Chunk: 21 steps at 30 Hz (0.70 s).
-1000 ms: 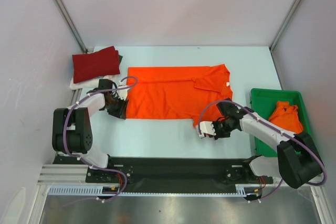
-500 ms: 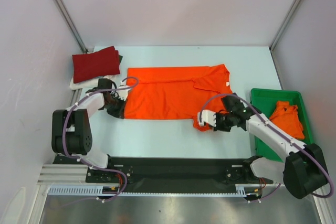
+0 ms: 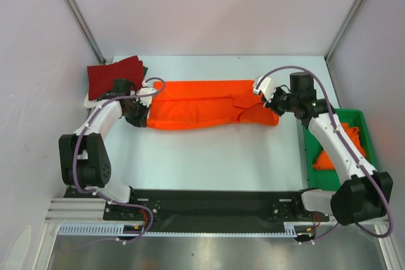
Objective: Fold and stack the t-shirts
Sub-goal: Fold the tshirt
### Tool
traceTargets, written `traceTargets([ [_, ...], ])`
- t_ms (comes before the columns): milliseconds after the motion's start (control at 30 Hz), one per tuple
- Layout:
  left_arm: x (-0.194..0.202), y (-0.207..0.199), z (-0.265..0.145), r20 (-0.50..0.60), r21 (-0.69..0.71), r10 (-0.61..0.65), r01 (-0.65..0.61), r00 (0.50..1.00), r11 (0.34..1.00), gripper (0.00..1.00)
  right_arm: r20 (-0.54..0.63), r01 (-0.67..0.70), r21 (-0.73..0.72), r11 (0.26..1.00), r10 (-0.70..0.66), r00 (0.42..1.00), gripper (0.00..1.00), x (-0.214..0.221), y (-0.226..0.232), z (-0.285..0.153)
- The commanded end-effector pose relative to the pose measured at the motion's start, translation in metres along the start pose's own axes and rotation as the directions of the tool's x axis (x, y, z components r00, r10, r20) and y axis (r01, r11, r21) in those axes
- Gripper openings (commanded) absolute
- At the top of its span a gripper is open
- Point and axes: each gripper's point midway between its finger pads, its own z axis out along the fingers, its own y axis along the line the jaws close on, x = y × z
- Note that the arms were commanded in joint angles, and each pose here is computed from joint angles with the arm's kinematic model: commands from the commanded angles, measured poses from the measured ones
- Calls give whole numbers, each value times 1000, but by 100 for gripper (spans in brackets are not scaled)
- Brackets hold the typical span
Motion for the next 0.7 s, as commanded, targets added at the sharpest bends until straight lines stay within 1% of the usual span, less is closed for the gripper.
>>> traceTargets([
  [0,-15,8,-7,16,2,22,-22,1000,1000,0,77,-20,64,998,15,997,0,-23,-37,1],
  [133,-36,18,-8,40,-9,22,-22,999,1000,0,81,-25,82,996,18,997,0,-22,-58,12],
  [200,-38,21,-1,23,6,9,-10,1000,1000,0,77,-26,85,996,20,997,0,-19,-65,20],
  [233,-46,26,-3,34,0,9,-9,999,1000,1,77,-23,81,996,17,997,0,-18,-67,23],
  [300,-48,29,6,15,14,0,0,1000,1000,1,74,-30,81,996,24,997,0,-15,-73,31],
  [367,-57,36,7,23,9,-3,3,1000,1000,0,72,-34,83,996,28,997,0,-12,-79,37],
  [467,-69,45,16,20,20,-21,21,1000,1000,0,75,-37,83,996,30,997,0,-9,-93,54],
  [500,-72,46,20,10,28,-34,34,999,999,1,64,-46,69,997,41,997,0,-1,-96,70],
  [533,-90,54,15,43,15,-26,25,999,1000,0,82,-42,88,995,35,996,0,-8,-108,72],
  [567,-89,59,29,14,34,-45,44,999,998,0,81,-49,89,995,41,996,0,-5,-113,80],
  [600,-92,60,30,-2,43,-60,60,998,997,0,75,-57,94,994,50,996,0,1,-121,94],
  [633,-113,72,21,37,9,-54,53,998,999,8,88,-74,118,990,64,994,0,-3,-134,98],
  [667,-114,78,33,17,9,-72,72,997,997,17,89,-90,148,985,78,993,1,-1,-145,103],
])
